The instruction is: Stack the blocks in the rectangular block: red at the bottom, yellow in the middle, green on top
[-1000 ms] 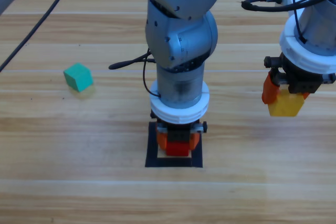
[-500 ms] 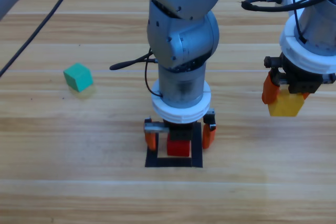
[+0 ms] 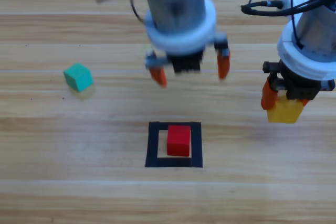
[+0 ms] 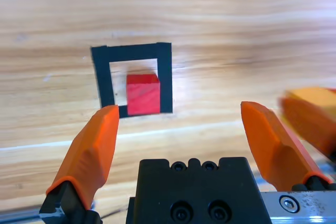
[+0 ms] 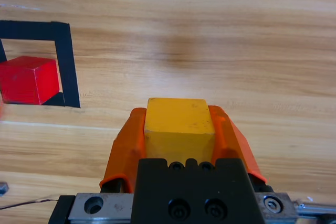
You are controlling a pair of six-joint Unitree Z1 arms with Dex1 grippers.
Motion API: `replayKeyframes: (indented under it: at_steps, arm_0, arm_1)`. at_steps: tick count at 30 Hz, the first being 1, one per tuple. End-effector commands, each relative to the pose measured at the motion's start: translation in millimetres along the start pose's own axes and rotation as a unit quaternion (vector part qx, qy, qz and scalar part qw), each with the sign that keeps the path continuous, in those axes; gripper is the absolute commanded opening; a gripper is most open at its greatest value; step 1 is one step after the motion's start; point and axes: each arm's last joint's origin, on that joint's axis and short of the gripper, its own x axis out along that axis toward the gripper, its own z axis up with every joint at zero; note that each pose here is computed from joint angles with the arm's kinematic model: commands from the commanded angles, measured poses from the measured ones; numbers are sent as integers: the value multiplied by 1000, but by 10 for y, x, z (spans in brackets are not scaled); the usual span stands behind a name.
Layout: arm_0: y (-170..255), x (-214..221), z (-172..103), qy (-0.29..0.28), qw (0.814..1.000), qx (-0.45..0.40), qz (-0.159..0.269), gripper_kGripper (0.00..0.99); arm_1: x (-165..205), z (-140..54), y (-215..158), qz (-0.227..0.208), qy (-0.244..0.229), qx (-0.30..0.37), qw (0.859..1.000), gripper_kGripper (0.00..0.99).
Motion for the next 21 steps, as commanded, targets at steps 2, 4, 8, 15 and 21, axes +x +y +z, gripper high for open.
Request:
replayKeyframes:
  at_steps: [2,4,8,15,21]
  arm_0:
    - [1108,-723,503,-35,998,-44,24,990]
    - [1490,-688,662,-26,997,-57,49,990]
    - [1948,-517,887,-3,994,-74,86,990]
    - [2426,-279,1114,39,991,-84,98,990]
    - [2633,-225,1196,66,994,-65,62,990]
  arm_1:
    - [66,-210,560,-29,26,-50,998,20]
    - [191,-176,765,-36,41,-56,997,23]
    - [428,-104,1088,-40,65,-61,995,23]
    - [670,-9,1522,-44,65,-60,995,51]
    - [776,-50,1675,-51,63,-61,995,51]
